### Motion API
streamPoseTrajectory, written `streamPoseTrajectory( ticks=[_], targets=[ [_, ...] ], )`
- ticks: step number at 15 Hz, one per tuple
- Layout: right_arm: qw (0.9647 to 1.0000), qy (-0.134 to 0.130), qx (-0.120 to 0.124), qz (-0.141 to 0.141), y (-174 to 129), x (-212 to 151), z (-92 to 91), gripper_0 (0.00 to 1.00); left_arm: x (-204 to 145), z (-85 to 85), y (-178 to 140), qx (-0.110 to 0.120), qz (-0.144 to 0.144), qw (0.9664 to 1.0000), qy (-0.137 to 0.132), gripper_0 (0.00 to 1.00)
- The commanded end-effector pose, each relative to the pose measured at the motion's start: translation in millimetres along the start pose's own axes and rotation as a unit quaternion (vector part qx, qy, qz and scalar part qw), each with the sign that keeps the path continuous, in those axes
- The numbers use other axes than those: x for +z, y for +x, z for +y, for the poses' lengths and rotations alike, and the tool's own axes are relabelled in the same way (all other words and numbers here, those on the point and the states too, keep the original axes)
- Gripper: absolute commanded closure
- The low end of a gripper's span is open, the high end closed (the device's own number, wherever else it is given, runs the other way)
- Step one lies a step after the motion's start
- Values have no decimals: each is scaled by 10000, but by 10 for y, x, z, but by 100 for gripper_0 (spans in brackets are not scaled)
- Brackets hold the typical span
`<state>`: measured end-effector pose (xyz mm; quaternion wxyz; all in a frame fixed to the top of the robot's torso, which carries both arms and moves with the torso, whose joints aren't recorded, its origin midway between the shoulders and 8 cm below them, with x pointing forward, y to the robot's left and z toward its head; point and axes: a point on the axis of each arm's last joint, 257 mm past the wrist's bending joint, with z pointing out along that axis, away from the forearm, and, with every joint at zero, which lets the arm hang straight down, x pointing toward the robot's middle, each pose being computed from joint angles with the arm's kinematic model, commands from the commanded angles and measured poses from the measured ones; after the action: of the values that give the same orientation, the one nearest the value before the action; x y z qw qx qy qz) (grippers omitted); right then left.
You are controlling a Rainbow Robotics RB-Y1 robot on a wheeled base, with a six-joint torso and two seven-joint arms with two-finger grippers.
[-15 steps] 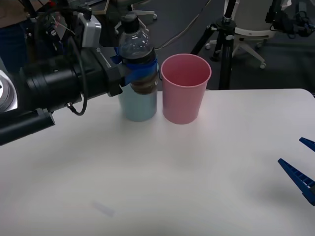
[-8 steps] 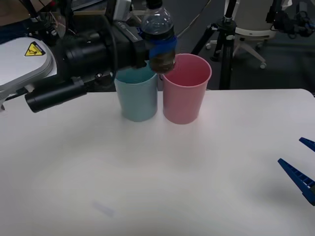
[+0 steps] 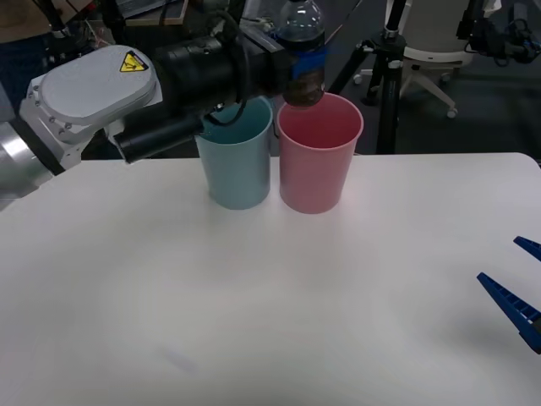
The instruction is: Grasp the object on the table and drop it into the matching bin: aluminum can to the light blue bin, PET bottle to the pink bin.
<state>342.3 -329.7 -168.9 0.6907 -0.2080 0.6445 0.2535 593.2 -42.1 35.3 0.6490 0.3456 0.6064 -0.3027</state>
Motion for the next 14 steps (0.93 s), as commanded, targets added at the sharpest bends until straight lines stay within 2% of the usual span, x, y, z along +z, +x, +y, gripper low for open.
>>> streamPoseTrajectory(
  ticks=[1,5,14],
  targets=[
    [10000,0,0,0,0,0,0,0,214,52,67,-26,27,9999,-117,90],
    [10000,0,0,0,0,0,0,0,374,143,256,1,156,9995,-292,90],
    [10000,0,0,0,0,0,0,0,508,-21,326,-23,170,9997,-198,90]
  ],
)
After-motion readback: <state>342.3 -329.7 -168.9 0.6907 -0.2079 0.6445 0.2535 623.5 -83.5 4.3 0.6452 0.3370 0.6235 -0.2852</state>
